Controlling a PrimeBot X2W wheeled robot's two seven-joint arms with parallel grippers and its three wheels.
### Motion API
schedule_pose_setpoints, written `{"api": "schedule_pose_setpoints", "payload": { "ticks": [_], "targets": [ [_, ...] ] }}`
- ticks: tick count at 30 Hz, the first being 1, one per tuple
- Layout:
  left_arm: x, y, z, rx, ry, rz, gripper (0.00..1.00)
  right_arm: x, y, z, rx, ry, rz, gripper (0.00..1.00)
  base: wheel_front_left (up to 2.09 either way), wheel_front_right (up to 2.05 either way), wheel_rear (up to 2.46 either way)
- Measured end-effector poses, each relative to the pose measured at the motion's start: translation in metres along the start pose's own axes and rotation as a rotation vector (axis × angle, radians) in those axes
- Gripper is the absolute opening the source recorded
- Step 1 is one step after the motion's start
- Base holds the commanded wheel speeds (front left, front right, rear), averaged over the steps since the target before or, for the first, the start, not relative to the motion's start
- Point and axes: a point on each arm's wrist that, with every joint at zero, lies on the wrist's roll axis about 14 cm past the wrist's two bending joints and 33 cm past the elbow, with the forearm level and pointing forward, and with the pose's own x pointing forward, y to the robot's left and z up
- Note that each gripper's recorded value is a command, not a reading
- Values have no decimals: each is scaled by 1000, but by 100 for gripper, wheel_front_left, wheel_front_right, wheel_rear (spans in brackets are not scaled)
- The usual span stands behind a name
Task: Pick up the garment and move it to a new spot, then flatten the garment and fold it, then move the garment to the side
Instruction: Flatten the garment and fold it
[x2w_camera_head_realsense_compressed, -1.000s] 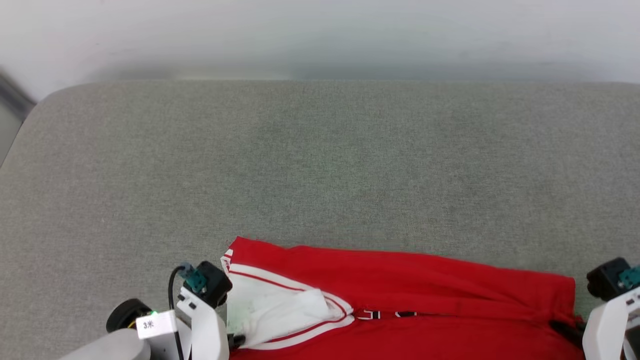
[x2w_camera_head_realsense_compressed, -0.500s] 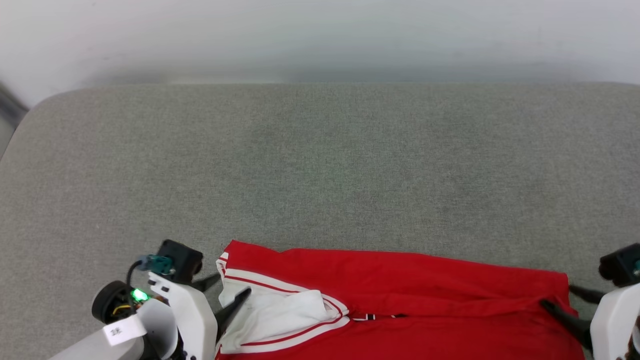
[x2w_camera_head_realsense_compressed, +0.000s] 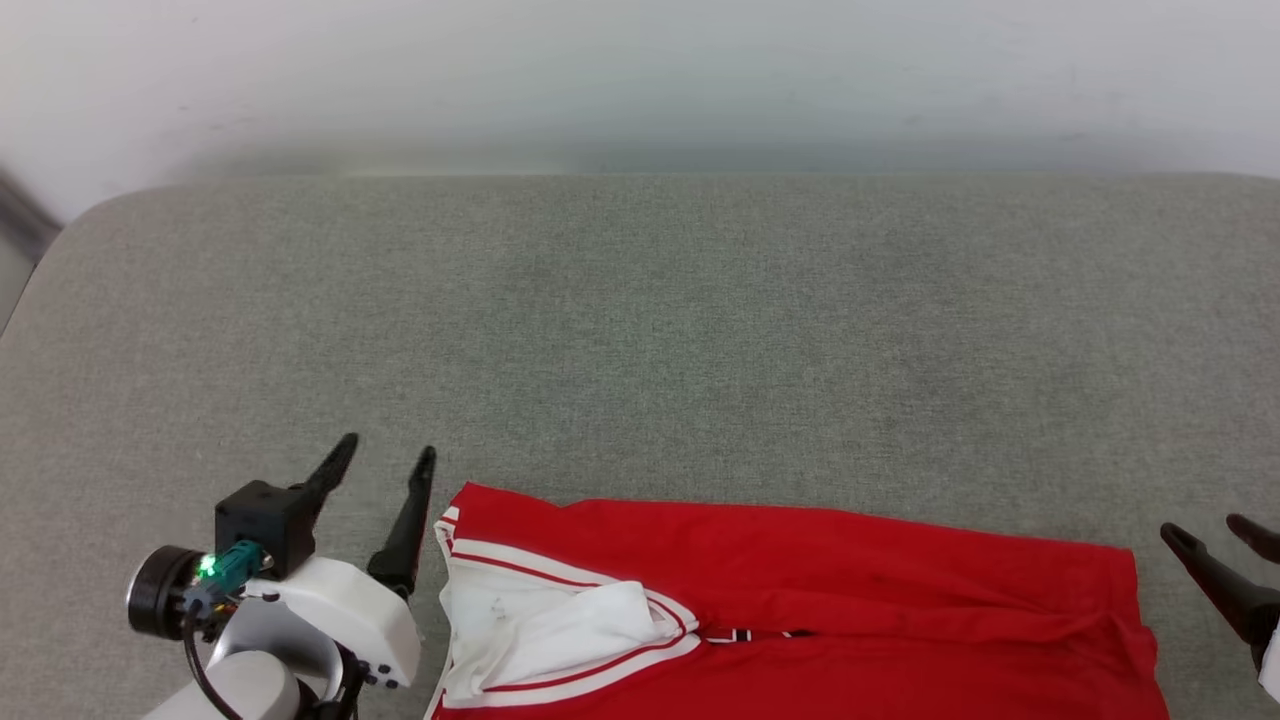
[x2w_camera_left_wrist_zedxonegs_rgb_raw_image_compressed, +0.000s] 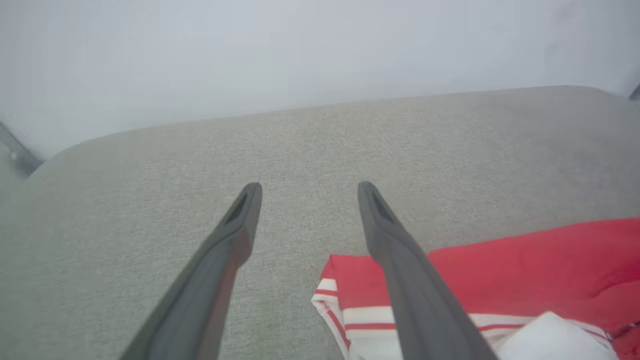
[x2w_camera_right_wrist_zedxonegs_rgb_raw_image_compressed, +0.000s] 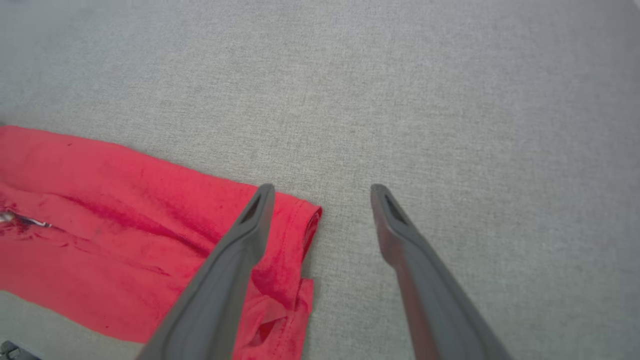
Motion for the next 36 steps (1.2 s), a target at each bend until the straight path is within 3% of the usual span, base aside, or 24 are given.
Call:
{"api": "schedule_pose_setpoints", "payload": {
  "ticks": [6, 17, 27, 28, 29, 30, 36],
  "targets": [
    [2, 14, 11, 13, -88, 121, 100, 9, -8, -27, 145, 67, -31, 100, 0, 0, 0],
    [-11, 28, 8, 26, -171, 283, 100, 17, 27, -100, 315, 369, 60, 100, 0, 0, 0],
    [-18, 31, 6, 41, -199, 340, 100, 20, 68, -111, 368, 443, 179, 100, 0, 0, 0],
    [-18, 31, 6, 43, -201, 343, 100, 20, 70, -111, 364, 448, 185, 97, 0, 0, 0],
    [-19, 30, 5, 44, -199, 341, 100, 21, 71, -111, 361, 449, 190, 40, 0, 0, 0],
    [-20, 30, 4, 45, -199, 342, 100, 22, 73, -110, 357, 450, 194, 0, 0, 0, 0],
    [-23, 29, 8, 55, -218, 345, 100, 23, 83, -107, 347, 446, 223, 0, 0, 0, 0]
  ]
}}
